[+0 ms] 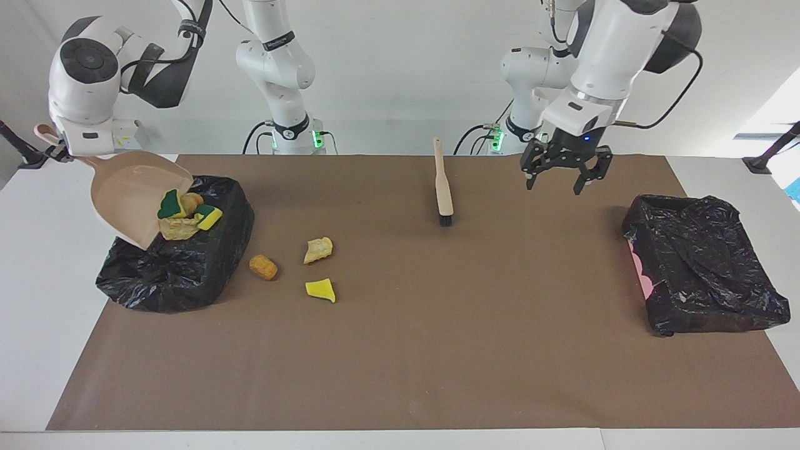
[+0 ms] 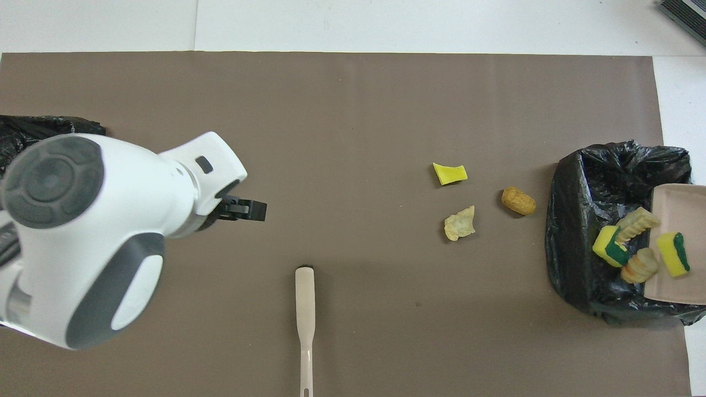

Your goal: Sweep and dump trash in bin

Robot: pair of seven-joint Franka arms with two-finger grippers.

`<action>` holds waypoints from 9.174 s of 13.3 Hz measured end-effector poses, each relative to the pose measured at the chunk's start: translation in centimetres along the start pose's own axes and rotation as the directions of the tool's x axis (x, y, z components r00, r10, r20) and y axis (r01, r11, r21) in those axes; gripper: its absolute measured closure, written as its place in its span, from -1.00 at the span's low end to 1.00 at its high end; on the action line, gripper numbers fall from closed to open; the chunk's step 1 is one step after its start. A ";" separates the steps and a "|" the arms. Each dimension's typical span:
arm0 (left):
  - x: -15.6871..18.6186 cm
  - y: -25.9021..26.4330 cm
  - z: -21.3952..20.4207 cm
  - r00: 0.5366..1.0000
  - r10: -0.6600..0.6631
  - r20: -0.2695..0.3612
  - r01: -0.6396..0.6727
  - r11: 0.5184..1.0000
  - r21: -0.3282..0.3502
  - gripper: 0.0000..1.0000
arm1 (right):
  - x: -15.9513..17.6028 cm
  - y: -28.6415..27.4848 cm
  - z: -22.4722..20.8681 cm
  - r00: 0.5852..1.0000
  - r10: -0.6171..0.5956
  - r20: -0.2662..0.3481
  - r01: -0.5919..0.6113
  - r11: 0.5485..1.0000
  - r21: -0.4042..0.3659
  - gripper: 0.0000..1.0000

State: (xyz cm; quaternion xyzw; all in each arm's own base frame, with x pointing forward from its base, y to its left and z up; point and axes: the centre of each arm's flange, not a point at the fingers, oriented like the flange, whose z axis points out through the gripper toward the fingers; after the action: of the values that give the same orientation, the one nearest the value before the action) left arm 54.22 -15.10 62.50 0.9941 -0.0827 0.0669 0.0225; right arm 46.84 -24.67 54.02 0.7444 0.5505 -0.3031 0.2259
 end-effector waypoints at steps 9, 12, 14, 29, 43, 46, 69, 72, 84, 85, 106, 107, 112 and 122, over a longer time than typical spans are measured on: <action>-1.4 -8.0 -6.2 0.994 0.079 0.073 -0.080 0.997 0.010 -1.00 | 1.9 -0.4 -5.9 0.998 -0.029 -0.058 0.024 0.996 -0.088 0.36; -1.4 -8.0 -6.3 0.994 0.079 0.074 -0.080 0.997 0.010 -1.00 | 6.0 -0.4 -8.7 0.981 -0.051 -0.185 0.031 0.993 -0.113 0.36; -1.4 -8.1 -6.4 0.994 0.078 0.072 -0.079 0.997 0.011 -1.00 | 8.9 -0.7 -10.1 0.962 -0.024 -0.270 0.000 0.996 -0.088 0.36; -1.9 -7.2 -7.4 0.994 0.092 0.061 -0.093 0.996 0.013 -1.00 | 37.5 -4.9 -19.6 0.643 0.655 -0.397 -0.493 0.751 0.440 0.36; -1.9 -7.8 -7.4 0.995 0.081 0.061 -0.082 0.997 0.014 -1.00 | 60.4 -10.3 -32.6 0.210 0.970 -0.122 -0.646 0.231 0.728 0.36; -1.9 -7.8 -7.4 0.995 0.081 0.061 -0.082 0.997 0.014 -1.00 | 61.6 -9.6 -33.1 0.199 0.972 -0.124 -0.638 0.224 0.737 0.36; -1.6 5.1 5.3 0.994 0.105 0.039 -0.105 0.994 -0.001 -1.00 | 59.6 -32.4 -33.1 0.349 0.926 -0.143 -0.675 0.354 0.647 -1.00; -2.4 10.5 10.5 0.997 0.073 0.031 -0.072 0.997 -0.021 -1.00 | 60.3 -36.2 -31.9 0.358 0.925 -0.124 -0.692 0.352 0.630 -0.99; -2.5 21.5 26.2 1.000 -0.025 -0.010 0.025 0.999 0.020 -1.00 | 60.5 -37.1 -31.0 0.371 0.928 -0.029 -0.687 0.295 0.664 -0.32; -2.6 21.8 26.9 1.000 -0.018 -0.004 0.018 1.000 0.019 -1.00 | 60.5 -37.2 -30.9 0.372 0.928 -0.020 -0.688 0.291 0.665 -0.30; -0.7 16.6 22.6 0.902 0.420 0.100 -0.429 0.898 0.096 0.37 | 49.5 -27.6 -30.8 0.341 0.929 0.141 -0.720 0.162 0.675 0.48; -0.7 15.6 22.0 0.868 0.480 0.131 -0.492 0.866 0.089 0.37 | 48.1 -26.1 -30.4 0.350 0.926 0.139 -0.720 0.171 0.673 0.48; -0.2 11.7 20.9 0.664 0.727 0.178 -0.738 0.675 -0.006 0.37 | 41.3 -17.3 -28.0 0.311 0.943 0.123 -0.755 0.166 0.634 0.48; -2.6 13.2 23.0 0.367 0.913 0.181 -0.919 0.385 -0.079 0.37 | 31.6 -4.1 -13.7 0.240 0.962 0.133 -0.874 0.155 0.460 0.48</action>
State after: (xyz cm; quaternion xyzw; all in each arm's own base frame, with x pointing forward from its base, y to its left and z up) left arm 52.43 -28.92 39.83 0.7827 -0.6202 -0.0277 -0.0441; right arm 52.40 7.31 41.69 0.9768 -0.0856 -0.1448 0.1327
